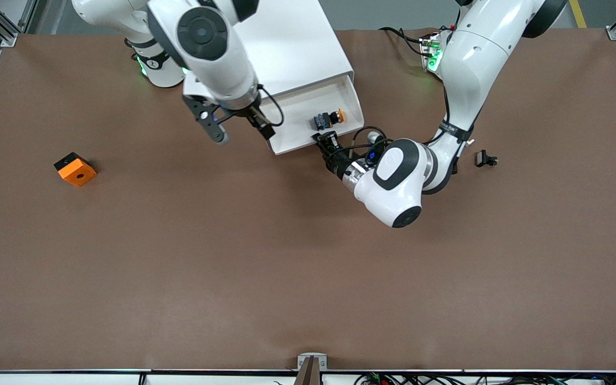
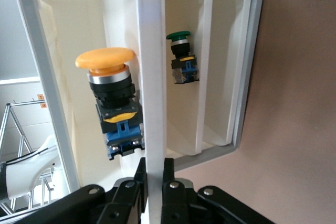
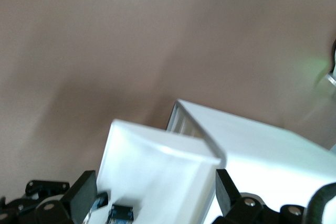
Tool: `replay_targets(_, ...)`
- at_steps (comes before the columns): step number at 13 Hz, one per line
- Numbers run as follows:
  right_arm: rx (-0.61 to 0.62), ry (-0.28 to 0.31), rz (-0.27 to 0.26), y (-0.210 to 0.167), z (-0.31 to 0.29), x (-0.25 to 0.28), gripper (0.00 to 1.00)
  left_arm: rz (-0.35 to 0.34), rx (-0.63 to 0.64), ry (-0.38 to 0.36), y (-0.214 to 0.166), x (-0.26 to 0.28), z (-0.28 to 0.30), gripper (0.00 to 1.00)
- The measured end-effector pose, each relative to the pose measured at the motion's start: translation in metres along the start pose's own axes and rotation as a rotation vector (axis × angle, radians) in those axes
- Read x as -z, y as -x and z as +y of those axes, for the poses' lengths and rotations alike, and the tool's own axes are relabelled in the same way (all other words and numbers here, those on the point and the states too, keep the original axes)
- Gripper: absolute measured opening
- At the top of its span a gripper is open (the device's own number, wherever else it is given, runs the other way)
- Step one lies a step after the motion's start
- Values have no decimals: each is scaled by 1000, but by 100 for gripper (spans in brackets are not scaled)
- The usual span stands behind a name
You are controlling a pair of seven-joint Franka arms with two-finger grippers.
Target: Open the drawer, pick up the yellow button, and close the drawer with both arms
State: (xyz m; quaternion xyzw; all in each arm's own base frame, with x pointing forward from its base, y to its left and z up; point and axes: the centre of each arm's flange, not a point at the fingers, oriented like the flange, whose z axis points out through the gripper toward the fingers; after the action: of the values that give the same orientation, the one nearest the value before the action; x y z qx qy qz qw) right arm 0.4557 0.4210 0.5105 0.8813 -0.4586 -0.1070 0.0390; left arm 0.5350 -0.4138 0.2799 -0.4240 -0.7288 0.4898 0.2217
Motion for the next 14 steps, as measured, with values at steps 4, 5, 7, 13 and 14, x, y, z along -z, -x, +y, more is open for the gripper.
replay_targets(4, -67, 3, 10, 32, -11, -20, 100, -23, -26, 30, 2, 8, 8, 42)
replay_targets(5, -81, 4, 12, 36, -12, -23, 100, -20, -30, 47, 1, 11, 10, 51)
replay_targets(7, -112, -8, 12, 45, -14, -26, 100, -4, -46, 97, 3, 21, 9, 74)
replay_targets(13, -189, -58, 7, 84, -27, -50, 100, 108, -219, 296, 5, 59, 3, 100)
replay_targets(14, -199, -66, 5, 89, -30, -54, 100, 135, -235, 331, 1, 66, 6, 100)
